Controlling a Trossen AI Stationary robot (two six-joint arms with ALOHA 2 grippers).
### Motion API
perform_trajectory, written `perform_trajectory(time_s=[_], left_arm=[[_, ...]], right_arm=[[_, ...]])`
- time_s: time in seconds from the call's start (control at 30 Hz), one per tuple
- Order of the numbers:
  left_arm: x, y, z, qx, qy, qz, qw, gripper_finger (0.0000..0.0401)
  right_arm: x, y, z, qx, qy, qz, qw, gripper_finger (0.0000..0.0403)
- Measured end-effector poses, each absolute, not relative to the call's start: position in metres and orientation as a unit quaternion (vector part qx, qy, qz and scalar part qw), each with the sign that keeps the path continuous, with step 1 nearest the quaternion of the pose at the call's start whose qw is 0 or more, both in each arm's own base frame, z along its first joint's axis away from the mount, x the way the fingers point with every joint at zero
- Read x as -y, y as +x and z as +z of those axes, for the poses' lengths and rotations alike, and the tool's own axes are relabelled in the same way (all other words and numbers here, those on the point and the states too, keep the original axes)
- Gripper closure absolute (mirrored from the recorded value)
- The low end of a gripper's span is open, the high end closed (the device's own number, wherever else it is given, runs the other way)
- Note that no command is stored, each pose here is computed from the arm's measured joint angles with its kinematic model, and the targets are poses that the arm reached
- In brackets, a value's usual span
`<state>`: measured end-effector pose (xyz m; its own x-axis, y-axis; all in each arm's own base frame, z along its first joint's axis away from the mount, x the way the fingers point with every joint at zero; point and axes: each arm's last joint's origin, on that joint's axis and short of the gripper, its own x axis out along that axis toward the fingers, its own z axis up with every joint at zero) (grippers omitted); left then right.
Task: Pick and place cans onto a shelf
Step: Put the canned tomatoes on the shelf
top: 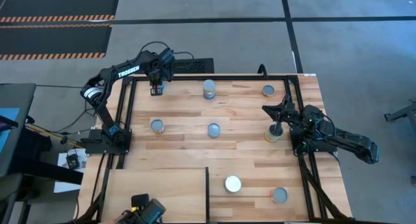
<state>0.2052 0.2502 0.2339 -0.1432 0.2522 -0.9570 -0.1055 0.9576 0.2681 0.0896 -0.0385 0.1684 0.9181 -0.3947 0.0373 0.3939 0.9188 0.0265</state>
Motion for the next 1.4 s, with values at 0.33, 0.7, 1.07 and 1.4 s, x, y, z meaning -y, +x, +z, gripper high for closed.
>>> perform_trajectory(time_s=[0.33,0.7,1.07,1.4], left_arm=[[-0.226,0.205,0.248,-0.739,0.018,0.096,0.666,0.0401],[-0.187,0.212,0.274,-0.712,-0.002,0.089,0.697,0.0401],[-0.155,0.239,0.255,-0.696,0.01,0.095,0.712,0.0401],[-0.137,0.251,0.255,-0.687,0.004,0.097,0.72,0.0401]], right_arm=[[0.039,0.09,0.168,0.021,0.009,-0.201,0.979,0.0354],[0.039,0.09,0.168,0.02,0.009,-0.201,0.979,0.0354],[0.039,0.09,0.168,0.019,0.01,-0.201,0.979,0.0354],[0.039,0.09,0.168,0.019,0.01,-0.202,0.979,0.0354]])
